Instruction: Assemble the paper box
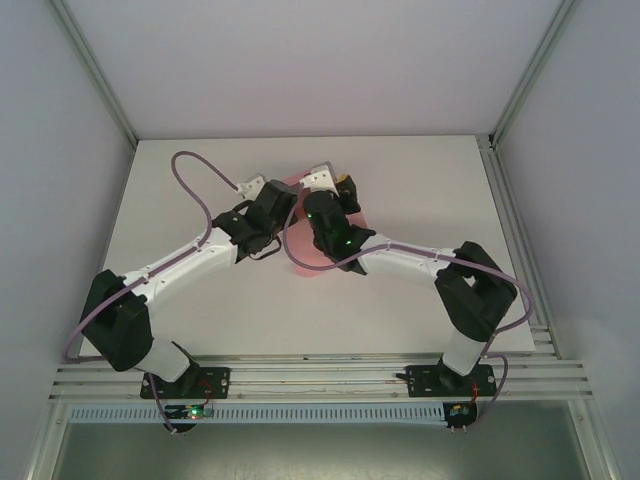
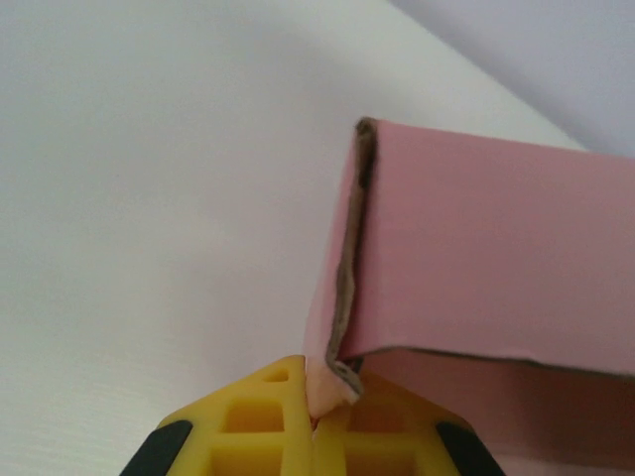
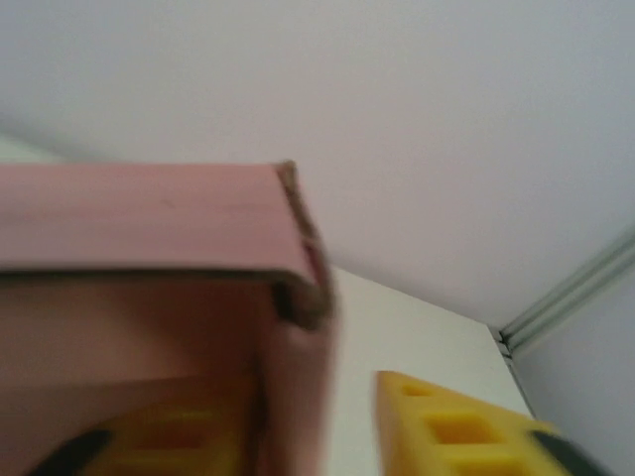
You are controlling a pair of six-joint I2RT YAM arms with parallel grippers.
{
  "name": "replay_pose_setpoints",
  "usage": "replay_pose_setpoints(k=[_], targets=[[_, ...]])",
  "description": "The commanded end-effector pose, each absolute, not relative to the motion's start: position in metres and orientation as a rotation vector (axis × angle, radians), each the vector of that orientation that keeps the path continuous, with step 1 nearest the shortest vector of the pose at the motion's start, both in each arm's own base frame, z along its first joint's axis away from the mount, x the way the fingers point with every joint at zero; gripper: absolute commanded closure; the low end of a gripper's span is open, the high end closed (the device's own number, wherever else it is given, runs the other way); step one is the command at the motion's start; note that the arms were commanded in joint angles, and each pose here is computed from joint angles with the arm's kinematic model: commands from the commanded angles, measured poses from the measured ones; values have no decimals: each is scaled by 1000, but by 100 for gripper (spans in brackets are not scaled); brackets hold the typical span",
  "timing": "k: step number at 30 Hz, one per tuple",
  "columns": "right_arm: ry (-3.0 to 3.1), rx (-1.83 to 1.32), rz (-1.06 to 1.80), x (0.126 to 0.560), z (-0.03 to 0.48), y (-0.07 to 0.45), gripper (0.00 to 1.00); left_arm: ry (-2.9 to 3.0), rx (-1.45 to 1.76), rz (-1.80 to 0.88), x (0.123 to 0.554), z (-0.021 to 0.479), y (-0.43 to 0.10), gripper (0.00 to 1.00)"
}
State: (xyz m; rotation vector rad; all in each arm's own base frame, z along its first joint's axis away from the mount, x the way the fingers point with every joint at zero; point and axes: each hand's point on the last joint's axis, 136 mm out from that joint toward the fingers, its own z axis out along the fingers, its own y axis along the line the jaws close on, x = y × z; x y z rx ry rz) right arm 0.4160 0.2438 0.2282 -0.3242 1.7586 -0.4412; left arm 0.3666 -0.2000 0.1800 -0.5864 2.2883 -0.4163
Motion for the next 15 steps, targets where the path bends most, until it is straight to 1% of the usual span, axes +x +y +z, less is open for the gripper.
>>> replay_pose_setpoints(k=[1, 3, 4, 5, 6, 9, 12, 15], targets=[[1848, -515, -175, 399, 212, 258, 40, 2243, -494, -367, 368, 193, -194, 100], [1816, -630, 33, 381, 216, 277, 20, 2244, -440, -356, 369, 199, -195, 100], [1794, -686, 133, 370, 219, 284, 9, 2243, -427, -345, 369, 200, -194, 100], [1765, -725, 245, 359, 224, 290, 2, 2245, -398, -355, 370, 202, -195, 100], [1731, -773, 347, 347, 229, 294, 2, 2243, -370, -360, 370, 205, -196, 100], [1647, -734, 539, 326, 253, 281, 2, 2222, -319, -360, 371, 212, -193, 100], [1592, -618, 593, 317, 277, 251, 2, 2183, -187, -345, 373, 225, -192, 100], [1577, -463, 600, 313, 294, 214, 2, 2115, -51, -217, 376, 242, -180, 100]])
